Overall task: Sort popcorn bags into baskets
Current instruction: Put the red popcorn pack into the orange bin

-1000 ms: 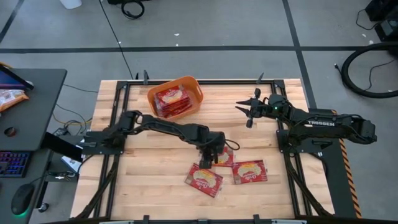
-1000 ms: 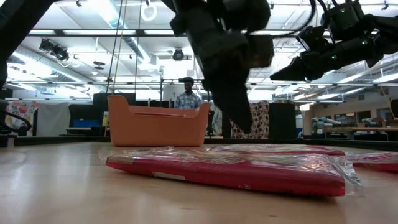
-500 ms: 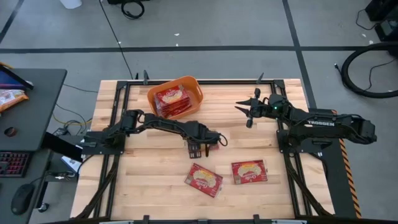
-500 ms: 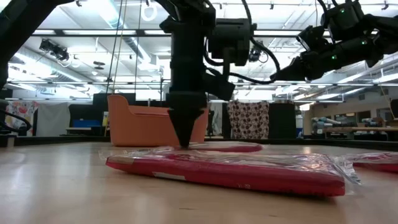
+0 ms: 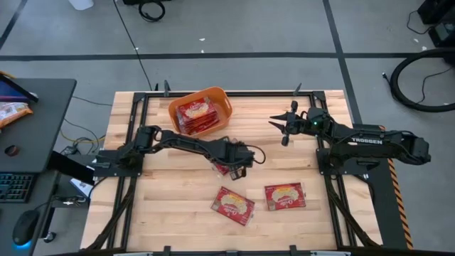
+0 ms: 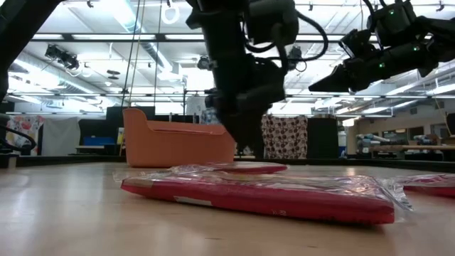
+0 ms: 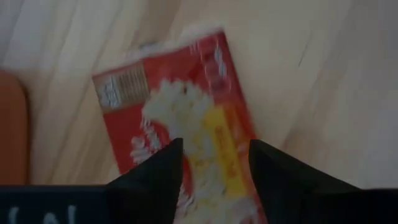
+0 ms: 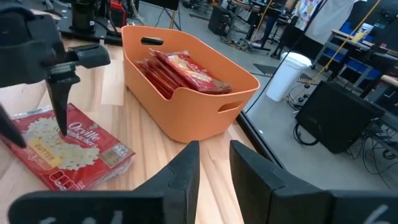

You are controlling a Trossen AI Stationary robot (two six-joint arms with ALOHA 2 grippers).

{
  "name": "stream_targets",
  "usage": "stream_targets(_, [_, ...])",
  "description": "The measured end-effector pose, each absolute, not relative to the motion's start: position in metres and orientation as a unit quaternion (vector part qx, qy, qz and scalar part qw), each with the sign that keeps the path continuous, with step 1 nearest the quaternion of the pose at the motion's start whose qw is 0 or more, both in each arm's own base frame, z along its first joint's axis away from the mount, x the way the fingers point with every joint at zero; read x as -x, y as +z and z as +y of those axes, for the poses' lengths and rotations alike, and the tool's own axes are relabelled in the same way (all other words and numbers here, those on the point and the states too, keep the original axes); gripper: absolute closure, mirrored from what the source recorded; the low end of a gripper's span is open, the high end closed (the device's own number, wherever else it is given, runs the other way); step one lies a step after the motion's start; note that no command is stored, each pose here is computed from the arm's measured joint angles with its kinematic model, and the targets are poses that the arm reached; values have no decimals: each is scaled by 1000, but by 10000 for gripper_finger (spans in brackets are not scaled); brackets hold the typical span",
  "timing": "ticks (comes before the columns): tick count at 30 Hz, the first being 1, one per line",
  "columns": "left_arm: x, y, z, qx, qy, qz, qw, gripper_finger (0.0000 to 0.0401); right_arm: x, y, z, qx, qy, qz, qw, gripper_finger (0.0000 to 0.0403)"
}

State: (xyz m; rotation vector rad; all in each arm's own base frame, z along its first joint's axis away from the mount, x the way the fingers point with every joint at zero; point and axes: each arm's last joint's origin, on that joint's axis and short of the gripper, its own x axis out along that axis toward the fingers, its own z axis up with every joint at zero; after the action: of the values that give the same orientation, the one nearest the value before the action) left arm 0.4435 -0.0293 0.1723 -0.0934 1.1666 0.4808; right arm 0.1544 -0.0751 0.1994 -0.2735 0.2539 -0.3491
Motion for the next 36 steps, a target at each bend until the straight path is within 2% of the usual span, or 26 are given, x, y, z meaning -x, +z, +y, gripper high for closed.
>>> stream_targets(6, [-454, 168, -34, 66, 247, 496, 830, 168, -154, 199, -75, 135, -173, 126, 968, 309])
stream_targets(10, [-454, 157, -39, 46, 258, 507, 821, 147, -154, 199, -75, 135, -172, 127, 968, 309])
stream_targets(17, [-453, 142, -50, -2, 249, 527, 812, 143, -154, 199, -75, 135, -171, 127, 968, 309])
stream_targets(24, [-446, 130, -52, -44, 247, 569, 783, 148, -154, 199, -75, 135, -171, 127, 968, 309])
stream_targets(28, [-445, 129, -52, -61, 233, 582, 776, 194, -154, 199, -75, 135, -171, 126, 968, 309])
stream_targets(36, [-442, 126, -49, -63, 224, 600, 765, 373, -154, 199, -75, 135, -171, 127, 968, 309])
